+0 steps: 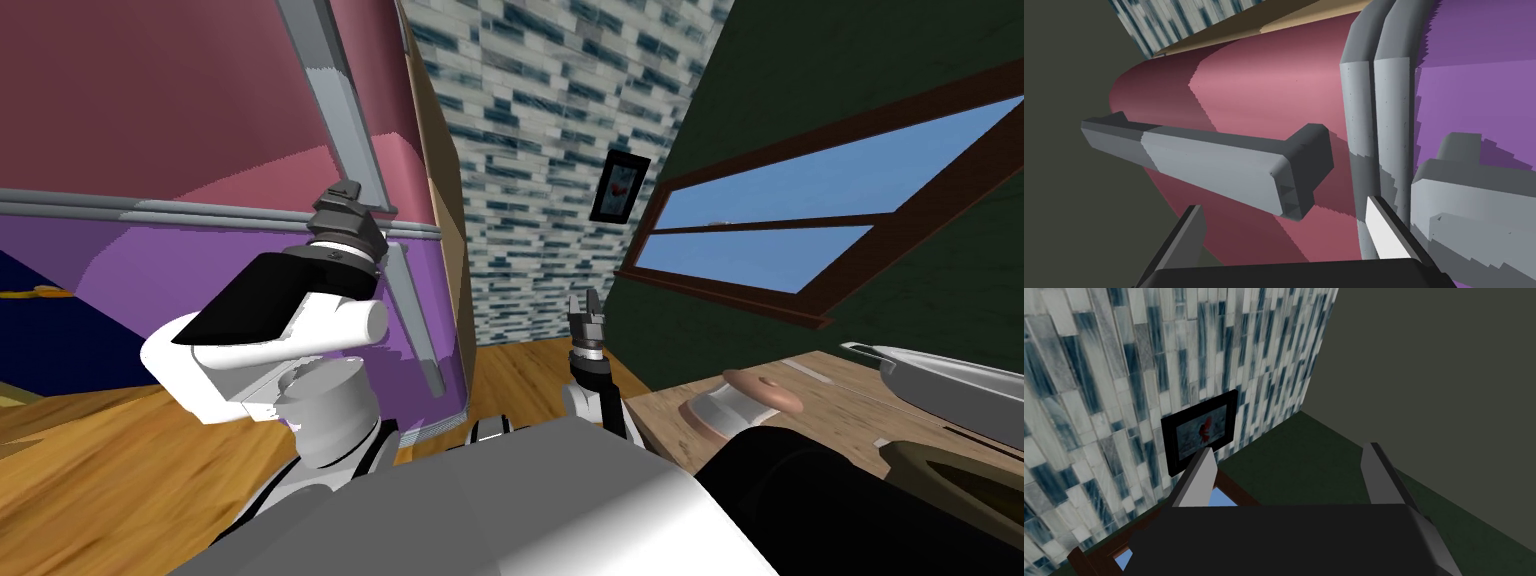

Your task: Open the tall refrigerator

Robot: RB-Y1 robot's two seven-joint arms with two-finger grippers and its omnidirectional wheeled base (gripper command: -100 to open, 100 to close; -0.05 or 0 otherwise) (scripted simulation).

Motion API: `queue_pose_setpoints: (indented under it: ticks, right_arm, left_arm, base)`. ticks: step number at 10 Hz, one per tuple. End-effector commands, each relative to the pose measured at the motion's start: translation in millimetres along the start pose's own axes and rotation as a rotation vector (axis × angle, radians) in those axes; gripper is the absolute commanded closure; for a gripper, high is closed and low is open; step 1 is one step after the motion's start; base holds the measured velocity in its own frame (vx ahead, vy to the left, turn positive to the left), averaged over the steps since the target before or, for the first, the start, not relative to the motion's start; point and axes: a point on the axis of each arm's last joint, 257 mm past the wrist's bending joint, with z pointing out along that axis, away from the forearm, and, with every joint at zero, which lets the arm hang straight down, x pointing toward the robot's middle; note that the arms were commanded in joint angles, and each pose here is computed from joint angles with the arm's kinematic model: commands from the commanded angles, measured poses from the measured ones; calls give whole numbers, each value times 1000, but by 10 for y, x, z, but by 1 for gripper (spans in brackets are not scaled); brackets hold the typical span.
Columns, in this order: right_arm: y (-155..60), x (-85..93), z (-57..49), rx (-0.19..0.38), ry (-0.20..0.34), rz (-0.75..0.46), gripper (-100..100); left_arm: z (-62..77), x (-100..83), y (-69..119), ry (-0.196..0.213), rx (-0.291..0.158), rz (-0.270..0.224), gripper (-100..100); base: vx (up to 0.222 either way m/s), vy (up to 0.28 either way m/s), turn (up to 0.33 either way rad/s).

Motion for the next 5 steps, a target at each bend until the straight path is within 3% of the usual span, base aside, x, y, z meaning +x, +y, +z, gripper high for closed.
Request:
queue_pose_setpoints:
  ticks: [1, 3, 5]
  right_arm:
    - [0, 0, 0, 0, 0, 0, 0]
    - [0, 0, 0, 0, 0, 0, 0]
    - [0, 0, 0, 0, 0, 0, 0]
  left_arm:
    - [56, -43, 53, -14, -30, -16, -100]
    - [58, -85, -3, -31, -34, -58, -100]
    - [-26, -155, -202, -54, -7, -132, -100]
  base:
    - [14, -2, -46]
    - [19, -4, -48]
    - [12, -3, -44]
